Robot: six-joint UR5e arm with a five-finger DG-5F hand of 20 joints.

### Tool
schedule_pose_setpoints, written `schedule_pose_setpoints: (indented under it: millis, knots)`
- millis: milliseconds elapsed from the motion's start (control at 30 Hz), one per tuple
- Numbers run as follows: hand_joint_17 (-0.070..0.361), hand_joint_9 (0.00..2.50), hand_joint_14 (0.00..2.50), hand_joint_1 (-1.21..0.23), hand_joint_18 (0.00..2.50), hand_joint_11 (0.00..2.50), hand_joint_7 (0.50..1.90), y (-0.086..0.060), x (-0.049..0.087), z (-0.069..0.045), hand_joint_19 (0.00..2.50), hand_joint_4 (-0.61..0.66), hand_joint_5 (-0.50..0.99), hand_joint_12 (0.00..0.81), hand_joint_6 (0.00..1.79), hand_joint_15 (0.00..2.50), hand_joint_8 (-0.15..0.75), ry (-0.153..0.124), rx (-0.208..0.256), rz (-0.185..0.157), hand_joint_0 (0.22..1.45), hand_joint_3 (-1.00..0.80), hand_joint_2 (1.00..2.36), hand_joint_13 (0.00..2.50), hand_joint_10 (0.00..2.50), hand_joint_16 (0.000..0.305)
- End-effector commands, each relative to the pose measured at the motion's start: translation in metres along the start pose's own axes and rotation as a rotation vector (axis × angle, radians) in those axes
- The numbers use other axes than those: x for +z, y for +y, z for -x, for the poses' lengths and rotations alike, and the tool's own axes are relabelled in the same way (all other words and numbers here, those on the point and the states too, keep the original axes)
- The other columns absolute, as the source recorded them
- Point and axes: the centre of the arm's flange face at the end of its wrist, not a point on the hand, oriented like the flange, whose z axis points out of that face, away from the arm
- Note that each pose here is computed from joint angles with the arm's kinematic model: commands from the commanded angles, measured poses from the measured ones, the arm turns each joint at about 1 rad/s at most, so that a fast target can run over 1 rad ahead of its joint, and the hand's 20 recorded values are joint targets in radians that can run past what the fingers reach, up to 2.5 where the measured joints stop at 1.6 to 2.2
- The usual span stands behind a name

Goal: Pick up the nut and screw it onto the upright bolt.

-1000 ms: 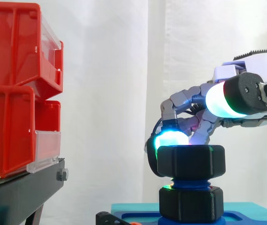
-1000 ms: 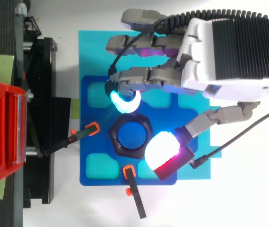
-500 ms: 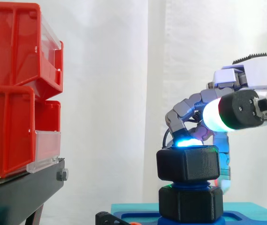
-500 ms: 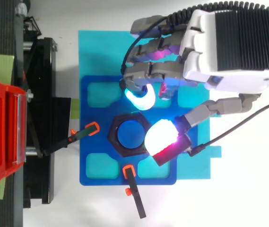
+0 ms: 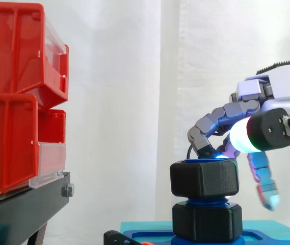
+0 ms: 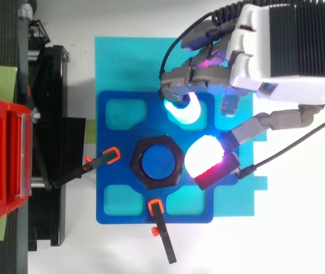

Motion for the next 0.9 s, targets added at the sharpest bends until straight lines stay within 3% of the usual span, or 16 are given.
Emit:
schedule_pose_setpoints:
  millis: [0, 67, 100, 133, 233, 467, 600, 867]
  knots:
    - [0.090, 1.33, 0.00, -0.31, 0.56, 0.08, 1.10, 0.001, -0.002, 0.012, 0.13, 0.18, 0.00, 0.329, 0.50, 0.00, 0.263, -0.020, 0.001, 0.003, 0.45, -0.50, 1.00, 0.75, 0.00, 0.040]
    - [0.102, 1.23, 0.00, -0.31, 0.54, 0.08, 0.99, 0.003, 0.001, 0.022, 0.18, 0.22, -0.05, 0.351, 0.50, 0.02, 0.280, -0.041, 0.003, 0.008, 0.44, -0.50, 1.00, 0.69, 0.00, 0.045]
    - [0.110, 1.19, 0.00, -0.31, 0.52, 0.07, 0.94, 0.003, 0.001, 0.022, 0.20, 0.22, -0.06, 0.357, 0.50, 0.02, 0.296, -0.041, 0.003, 0.008, 0.44, -0.50, 1.00, 0.67, 0.00, 0.049]
    - [0.111, 1.16, 0.00, -0.31, 0.52, 0.07, 0.92, 0.008, 0.005, 0.034, 0.21, 0.22, -0.07, 0.363, 0.50, 0.02, 0.294, -0.060, 0.002, 0.019, 0.44, -0.50, 1.00, 0.66, 0.00, 0.049]
    - [0.123, 0.94, 0.00, -0.31, 0.42, 0.00, 0.75, 0.010, 0.007, 0.037, 0.21, 0.14, -0.14, 0.384, 0.50, 0.01, 0.293, -0.071, -0.003, 0.033, 0.43, -0.50, 1.00, 0.55, 0.00, 0.055]
    - [0.137, 0.58, 0.00, -0.36, 0.00, 0.00, 0.63, 0.026, 0.016, 0.031, 0.09, 0.10, -0.18, 0.405, 0.50, 0.00, 0.265, -0.099, -0.024, 0.060, 0.41, -0.50, 1.00, 0.21, 0.00, 0.061]
    - [0.143, 0.52, 0.00, -0.41, 0.00, 0.00, 0.63, 0.033, 0.014, 0.020, 0.05, 0.11, -0.19, 0.411, 0.50, 0.00, 0.269, -0.078, -0.022, 0.058, 0.39, -0.50, 1.00, 0.12, 0.00, 0.063]
    - [0.145, 0.52, 0.00, -0.40, 0.00, 0.00, 0.64, 0.051, 0.017, 0.012, 0.04, 0.12, -0.17, 0.418, 0.50, 0.00, 0.278, -0.077, -0.017, 0.040, 0.39, -0.50, 1.00, 0.09, 0.00, 0.065]
